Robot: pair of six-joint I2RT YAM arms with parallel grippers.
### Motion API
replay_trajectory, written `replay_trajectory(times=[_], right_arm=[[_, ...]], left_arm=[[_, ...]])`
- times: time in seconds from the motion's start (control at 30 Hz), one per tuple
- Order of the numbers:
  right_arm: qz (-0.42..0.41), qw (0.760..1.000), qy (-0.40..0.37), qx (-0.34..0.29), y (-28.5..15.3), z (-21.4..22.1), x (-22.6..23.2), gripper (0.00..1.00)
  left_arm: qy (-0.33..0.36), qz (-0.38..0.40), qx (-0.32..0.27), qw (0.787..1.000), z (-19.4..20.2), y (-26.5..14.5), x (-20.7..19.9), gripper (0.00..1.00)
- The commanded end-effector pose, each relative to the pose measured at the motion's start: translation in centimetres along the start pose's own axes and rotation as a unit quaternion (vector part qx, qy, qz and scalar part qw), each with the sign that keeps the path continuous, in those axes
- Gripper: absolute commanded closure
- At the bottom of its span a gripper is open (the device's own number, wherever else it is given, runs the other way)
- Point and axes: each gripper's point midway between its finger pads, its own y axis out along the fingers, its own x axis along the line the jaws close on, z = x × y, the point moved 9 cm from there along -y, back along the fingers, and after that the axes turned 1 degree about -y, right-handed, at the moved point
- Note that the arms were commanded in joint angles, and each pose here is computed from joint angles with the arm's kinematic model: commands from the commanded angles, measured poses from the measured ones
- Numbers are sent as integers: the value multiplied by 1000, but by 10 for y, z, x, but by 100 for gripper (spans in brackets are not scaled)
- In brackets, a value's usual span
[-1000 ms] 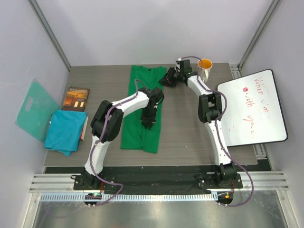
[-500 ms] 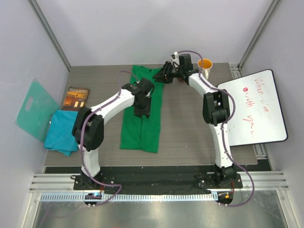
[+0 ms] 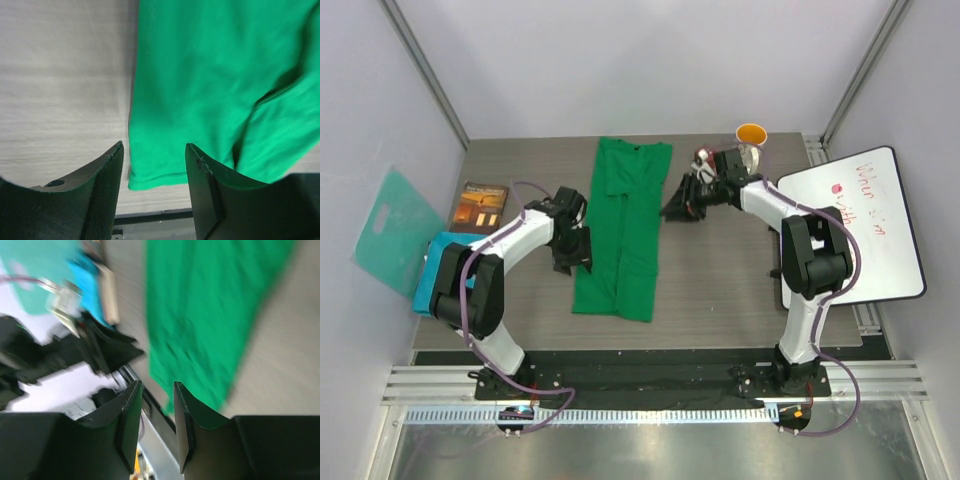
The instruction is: Fold and stack the t-shirts
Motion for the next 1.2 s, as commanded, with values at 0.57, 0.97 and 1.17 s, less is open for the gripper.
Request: replay_trajectory(times=[0.57, 0.97, 1.17], right_arm=[[154, 965, -2, 214, -2, 195, -61, 47], [142, 967, -1, 210, 16, 192, -72, 42], [138, 964, -5, 228, 36, 189, -71, 41]], left_arm=[[-95, 80, 35, 992, 49, 15, 46, 43], [-97, 126, 133, 978, 59, 40, 43, 44], [-85, 123, 152, 977, 56, 42, 45, 46]])
